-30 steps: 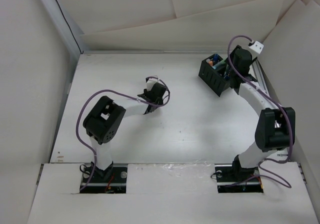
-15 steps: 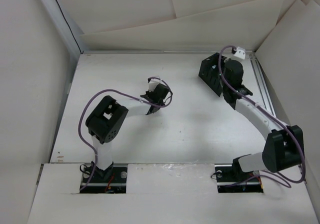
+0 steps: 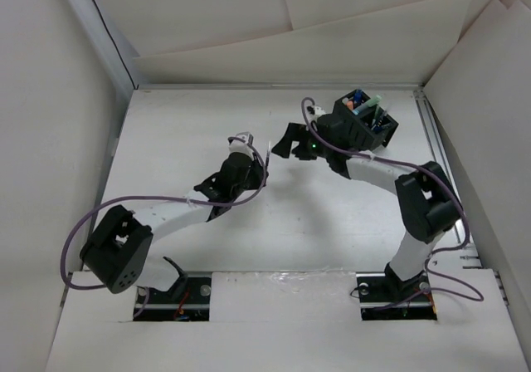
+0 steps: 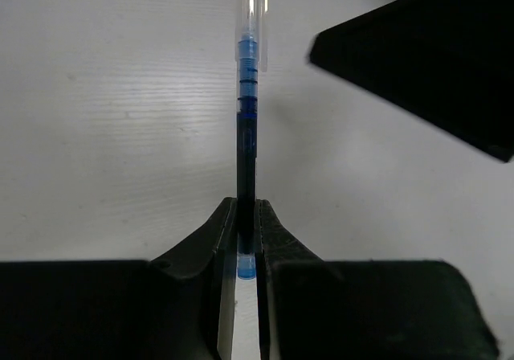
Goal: Sort the stationery into containers
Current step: Pick up the pen from the center of the board, then place the pen in the storage box.
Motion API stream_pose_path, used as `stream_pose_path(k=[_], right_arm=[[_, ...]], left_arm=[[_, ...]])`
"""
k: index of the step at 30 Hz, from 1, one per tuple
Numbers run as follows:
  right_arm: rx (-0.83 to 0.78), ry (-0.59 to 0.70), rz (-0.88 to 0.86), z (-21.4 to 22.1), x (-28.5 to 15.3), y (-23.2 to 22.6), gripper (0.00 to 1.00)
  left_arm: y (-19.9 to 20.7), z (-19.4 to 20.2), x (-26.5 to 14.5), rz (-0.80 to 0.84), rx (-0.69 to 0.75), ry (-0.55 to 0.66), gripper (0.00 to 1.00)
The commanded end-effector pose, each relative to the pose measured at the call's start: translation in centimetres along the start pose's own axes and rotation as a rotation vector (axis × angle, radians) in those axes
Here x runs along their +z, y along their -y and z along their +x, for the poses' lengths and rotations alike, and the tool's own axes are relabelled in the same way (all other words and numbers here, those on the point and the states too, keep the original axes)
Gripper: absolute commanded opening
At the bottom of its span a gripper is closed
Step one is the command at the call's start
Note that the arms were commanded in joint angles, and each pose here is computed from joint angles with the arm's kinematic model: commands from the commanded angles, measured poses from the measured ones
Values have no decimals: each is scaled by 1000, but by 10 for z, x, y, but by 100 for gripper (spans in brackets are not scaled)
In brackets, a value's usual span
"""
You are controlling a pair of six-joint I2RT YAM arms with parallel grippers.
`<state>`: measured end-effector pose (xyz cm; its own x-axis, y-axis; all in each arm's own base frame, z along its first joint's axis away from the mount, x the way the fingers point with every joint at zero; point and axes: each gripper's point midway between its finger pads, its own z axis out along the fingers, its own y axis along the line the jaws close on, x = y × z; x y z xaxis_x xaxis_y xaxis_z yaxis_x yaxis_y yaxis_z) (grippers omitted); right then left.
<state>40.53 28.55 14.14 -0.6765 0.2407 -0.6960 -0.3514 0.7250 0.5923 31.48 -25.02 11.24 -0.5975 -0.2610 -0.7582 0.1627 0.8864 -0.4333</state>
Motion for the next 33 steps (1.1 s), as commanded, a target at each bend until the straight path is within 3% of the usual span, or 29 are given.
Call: stream_pose_path(k=[1, 5, 8, 12, 13, 17, 20, 21, 24, 26, 29, 31, 32, 33], right_arm=[[-23, -10, -222, -7, 4, -63, 99], [-10, -33, -277, 4, 14, -76, 98], [4, -25, -285, 3, 16, -77, 87], [24, -35, -293, 9, 17, -75, 58], [28, -43, -287, 13, 20, -72, 45], [49, -52, -302, 16, 22, -69, 25], [68, -44, -286, 14, 22, -58, 14], [62, -32, -294, 12, 18, -60, 12], [65, 34, -267, -13, 7, -51, 9], [70, 94, -242, -40, -7, -42, 9], [60, 218, -126, -86, -31, -3, 8], [22, 323, -46, -126, -59, 9, 8], [25, 412, 68, -152, -76, 38, 8], [12, 473, 135, -174, -97, 44, 8]], left_arm=[[32, 0, -11, 183, 5, -2, 0], [37, -2, -19, 231, 1, 14, 0], [45, -6, -26, 273, -2, 30, 0], [42, -2, -25, 267, -1, 22, 0], [42, -2, -25, 267, -1, 22, 0], [43, -6, -29, 278, -3, 37, 0], [43, -9, -30, 276, -5, 50, 15], [42, -10, -30, 269, -6, 55, 28], [42, -15, -33, 266, 1, 71, 46], [38, -17, -34, 247, 8, 83, 57], [40, -25, -38, 244, 14, 105, 67], [39, -29, -40, 241, 23, 119, 85], [39, -29, -40, 240, 33, 120, 100], [37, -30, -39, 232, 32, 126, 100]])
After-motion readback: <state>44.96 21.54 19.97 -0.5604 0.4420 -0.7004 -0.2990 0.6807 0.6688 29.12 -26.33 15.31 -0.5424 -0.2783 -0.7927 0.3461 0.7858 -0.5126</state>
